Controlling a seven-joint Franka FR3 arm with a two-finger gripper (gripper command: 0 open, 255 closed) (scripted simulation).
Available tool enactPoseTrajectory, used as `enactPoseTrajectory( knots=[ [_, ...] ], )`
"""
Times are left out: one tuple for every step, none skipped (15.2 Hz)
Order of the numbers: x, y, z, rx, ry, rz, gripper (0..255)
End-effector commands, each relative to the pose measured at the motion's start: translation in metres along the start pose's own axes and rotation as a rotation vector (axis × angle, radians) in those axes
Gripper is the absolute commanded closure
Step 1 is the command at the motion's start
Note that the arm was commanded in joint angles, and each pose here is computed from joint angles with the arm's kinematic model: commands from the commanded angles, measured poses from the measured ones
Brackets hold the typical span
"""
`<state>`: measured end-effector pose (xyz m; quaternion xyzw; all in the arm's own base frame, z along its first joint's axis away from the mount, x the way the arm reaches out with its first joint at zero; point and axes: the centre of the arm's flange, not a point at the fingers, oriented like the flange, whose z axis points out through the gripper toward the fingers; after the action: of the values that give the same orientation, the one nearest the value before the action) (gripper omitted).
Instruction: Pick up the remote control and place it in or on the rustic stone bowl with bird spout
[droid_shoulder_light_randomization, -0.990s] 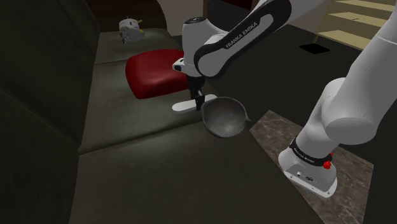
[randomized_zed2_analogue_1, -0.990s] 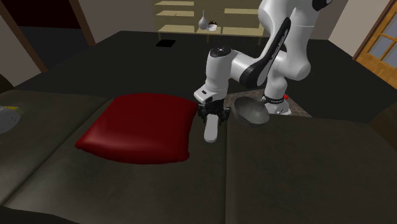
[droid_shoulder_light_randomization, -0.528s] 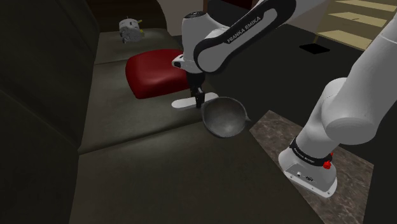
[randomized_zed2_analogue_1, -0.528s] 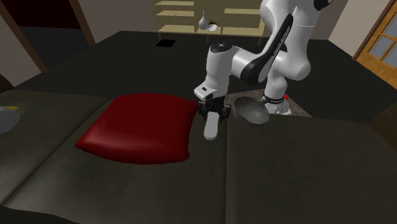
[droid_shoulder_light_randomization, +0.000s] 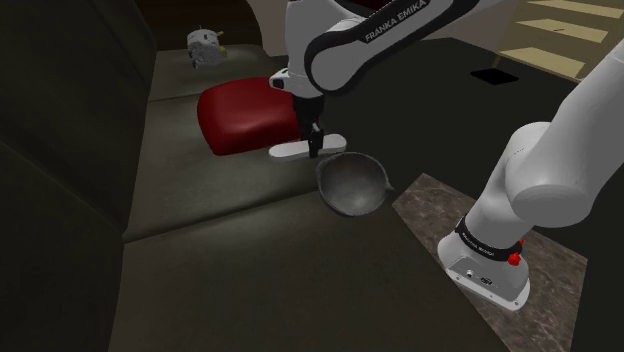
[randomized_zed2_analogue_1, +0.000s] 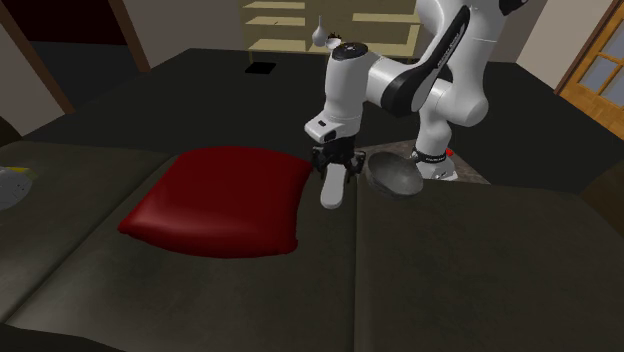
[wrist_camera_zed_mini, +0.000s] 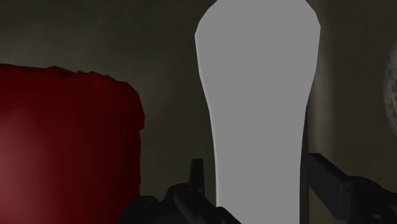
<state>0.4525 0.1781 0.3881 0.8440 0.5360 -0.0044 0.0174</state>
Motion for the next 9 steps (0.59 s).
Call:
enactPoseTrajectory(
  knots=[
    [0.001,0.001,-0.011,0.0,0.0,0.0,255],
    [0.0,0.001,-0.016,0.0,0.0,0.0,255],
    [0.0,0.001,-0.021,0.0,0.0,0.0,255],
    [0.0,0.001,-0.027,0.0,0.0,0.0,255],
    [0.0,0.002,-0.032,0.0,0.0,0.0,255],
    [0.0,0.002,-0.037,0.0,0.0,0.0,255],
    [0.0,0.002,-0.043,0.0,0.0,0.0,255],
    [0.0,0.002,-0.048,0.0,0.0,0.0,255],
    [0.0,0.002,-0.053,0.0,0.0,0.0,255]
  ],
)
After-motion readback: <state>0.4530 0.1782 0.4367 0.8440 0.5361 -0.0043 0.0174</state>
